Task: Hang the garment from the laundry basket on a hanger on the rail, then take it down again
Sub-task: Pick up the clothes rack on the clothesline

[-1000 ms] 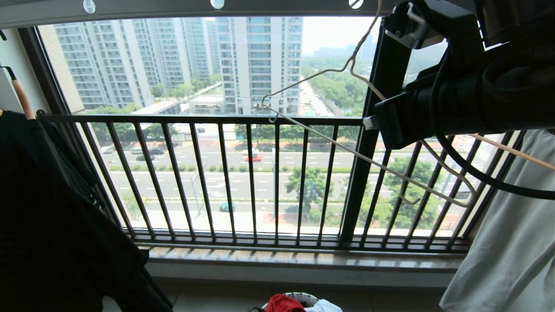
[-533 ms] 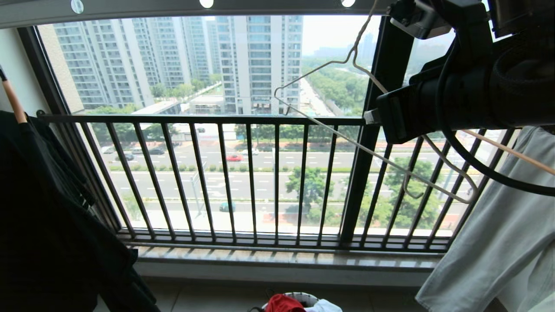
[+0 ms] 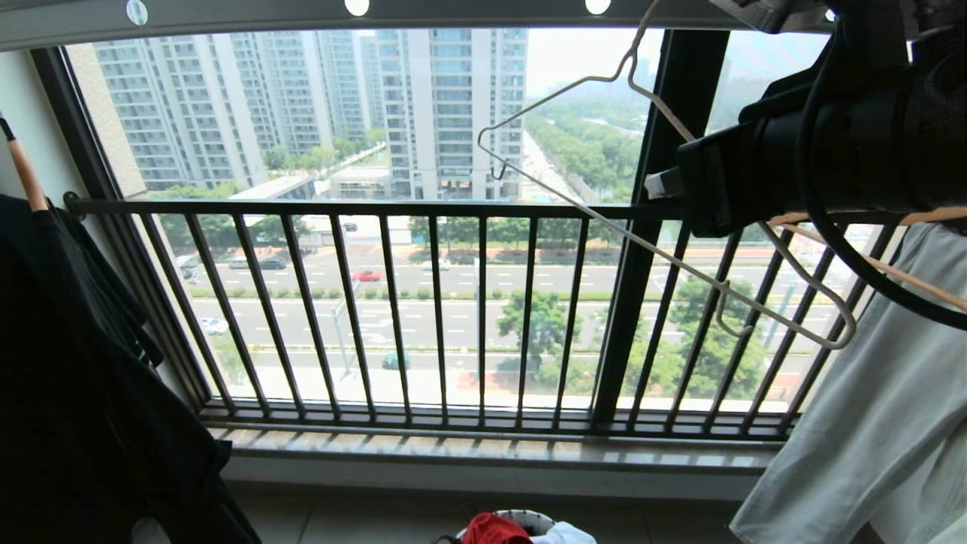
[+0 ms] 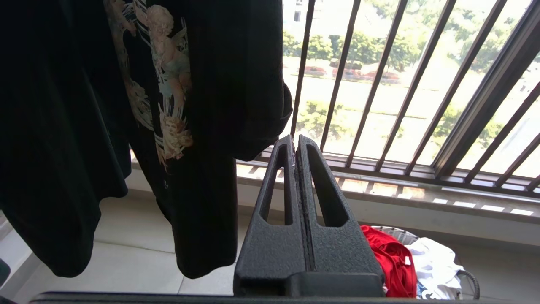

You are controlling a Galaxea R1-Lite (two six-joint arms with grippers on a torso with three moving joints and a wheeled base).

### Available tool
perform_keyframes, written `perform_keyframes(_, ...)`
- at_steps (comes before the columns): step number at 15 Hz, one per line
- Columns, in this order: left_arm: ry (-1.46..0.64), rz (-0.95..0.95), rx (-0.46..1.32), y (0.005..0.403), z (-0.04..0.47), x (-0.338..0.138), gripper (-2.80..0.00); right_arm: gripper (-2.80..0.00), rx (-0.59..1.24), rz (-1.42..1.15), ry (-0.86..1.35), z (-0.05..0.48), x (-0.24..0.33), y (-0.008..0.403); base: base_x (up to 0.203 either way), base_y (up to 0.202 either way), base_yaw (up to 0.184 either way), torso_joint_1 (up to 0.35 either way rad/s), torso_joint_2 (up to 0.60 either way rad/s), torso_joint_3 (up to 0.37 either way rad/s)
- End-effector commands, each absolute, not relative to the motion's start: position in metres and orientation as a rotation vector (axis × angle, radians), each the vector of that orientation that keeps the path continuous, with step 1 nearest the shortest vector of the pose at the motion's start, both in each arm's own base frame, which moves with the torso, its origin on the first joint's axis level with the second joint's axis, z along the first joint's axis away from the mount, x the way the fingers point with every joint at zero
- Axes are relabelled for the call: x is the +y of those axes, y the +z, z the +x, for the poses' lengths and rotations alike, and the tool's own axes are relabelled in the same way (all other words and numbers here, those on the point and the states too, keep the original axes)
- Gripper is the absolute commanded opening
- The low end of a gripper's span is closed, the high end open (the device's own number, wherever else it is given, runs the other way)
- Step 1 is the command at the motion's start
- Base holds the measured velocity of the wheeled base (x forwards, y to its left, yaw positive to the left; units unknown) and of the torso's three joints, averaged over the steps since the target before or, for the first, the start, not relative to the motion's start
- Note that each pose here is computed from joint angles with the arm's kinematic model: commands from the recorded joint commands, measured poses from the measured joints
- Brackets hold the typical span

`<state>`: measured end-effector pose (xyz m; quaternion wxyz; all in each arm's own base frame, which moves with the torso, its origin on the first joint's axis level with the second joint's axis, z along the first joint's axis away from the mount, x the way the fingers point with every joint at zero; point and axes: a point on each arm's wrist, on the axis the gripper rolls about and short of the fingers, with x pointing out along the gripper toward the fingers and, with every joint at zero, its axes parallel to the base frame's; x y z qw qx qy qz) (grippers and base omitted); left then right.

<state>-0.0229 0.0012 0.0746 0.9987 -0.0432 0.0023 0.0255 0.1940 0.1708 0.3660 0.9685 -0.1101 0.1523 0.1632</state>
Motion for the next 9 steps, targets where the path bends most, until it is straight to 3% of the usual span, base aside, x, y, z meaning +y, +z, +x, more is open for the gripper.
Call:
perform_keyframes(1,0.051,-0.087,0.005,0.075,-0.023,0.001,-2.80,-2.80,0.284,-0.208,0.330,0.184,0.162,0.374,0.000,0.000,0.000,0.000,0.00,0.000)
perform_keyframes(9,0.052,-0.087,0.005,0.075,-0.023,0.001,-2.80,-2.80,0.249,-0.157,0.378,0.139,0.123,0.379,0.000,0.000,0.000,0.000,0.00,0.000)
